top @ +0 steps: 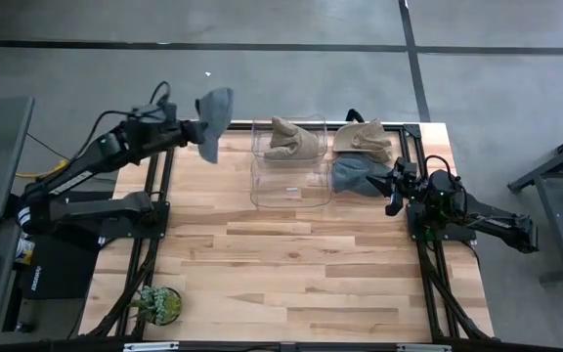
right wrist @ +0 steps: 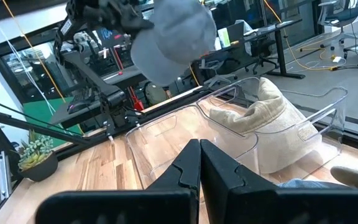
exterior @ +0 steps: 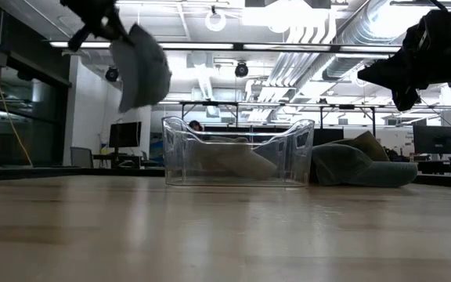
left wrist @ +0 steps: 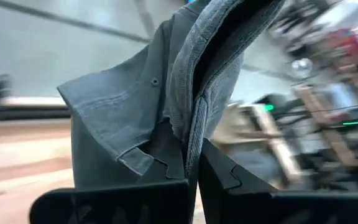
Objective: Pick & Place hat
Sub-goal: Put the left blue cap into the bottom transparent bin
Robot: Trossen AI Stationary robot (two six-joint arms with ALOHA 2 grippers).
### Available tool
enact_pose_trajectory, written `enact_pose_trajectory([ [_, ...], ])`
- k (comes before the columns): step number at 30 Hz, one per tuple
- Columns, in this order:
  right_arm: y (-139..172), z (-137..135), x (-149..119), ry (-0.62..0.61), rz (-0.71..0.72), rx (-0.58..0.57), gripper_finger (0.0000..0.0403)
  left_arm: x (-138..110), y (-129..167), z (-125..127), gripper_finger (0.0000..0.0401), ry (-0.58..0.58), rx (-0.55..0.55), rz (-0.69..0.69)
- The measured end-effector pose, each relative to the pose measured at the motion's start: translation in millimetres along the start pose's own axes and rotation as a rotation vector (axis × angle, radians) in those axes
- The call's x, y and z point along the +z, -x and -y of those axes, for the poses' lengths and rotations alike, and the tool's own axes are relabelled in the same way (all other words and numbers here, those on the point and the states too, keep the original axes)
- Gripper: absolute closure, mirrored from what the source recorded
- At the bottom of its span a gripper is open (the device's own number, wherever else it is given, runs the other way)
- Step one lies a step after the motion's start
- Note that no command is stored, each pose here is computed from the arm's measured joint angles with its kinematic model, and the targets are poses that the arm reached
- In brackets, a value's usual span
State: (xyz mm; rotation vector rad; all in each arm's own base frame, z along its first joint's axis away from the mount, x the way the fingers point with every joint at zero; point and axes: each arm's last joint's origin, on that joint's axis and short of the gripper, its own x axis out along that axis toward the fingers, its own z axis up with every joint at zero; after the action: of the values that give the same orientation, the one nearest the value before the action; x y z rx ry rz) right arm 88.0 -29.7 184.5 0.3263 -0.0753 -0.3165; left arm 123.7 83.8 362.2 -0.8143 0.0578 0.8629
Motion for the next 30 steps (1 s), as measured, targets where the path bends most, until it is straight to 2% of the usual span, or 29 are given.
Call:
enact_pose_trajectory([
  [6, 0.0, 0.0, 0.0, 0.000, 0.000, 0.000, 0.0402, 10.6, 9.1, 14.0, 0.0401, 0.123, -0.241, 0.028],
  [12, 0.0, 0.0, 0.0, 0.000, 0.000, 0.000, 0.0402, 20.6, 11.1, 26.1, 0.0401, 0.188, -0.401, 0.083],
  [23, 0.0, 0.0, 0.0, -0.002, 0.000, 0.000, 0.0402, 28.4, -1.8, 43.0, 0.0401, 0.175, -0.593, 0.090],
  [30, 0.0, -0.2, 0.5, -0.007, 0.005, 0.002, 0.0402, 29.1, -6.8, 46.8, 0.0401, 0.147, -0.635, 0.085],
])
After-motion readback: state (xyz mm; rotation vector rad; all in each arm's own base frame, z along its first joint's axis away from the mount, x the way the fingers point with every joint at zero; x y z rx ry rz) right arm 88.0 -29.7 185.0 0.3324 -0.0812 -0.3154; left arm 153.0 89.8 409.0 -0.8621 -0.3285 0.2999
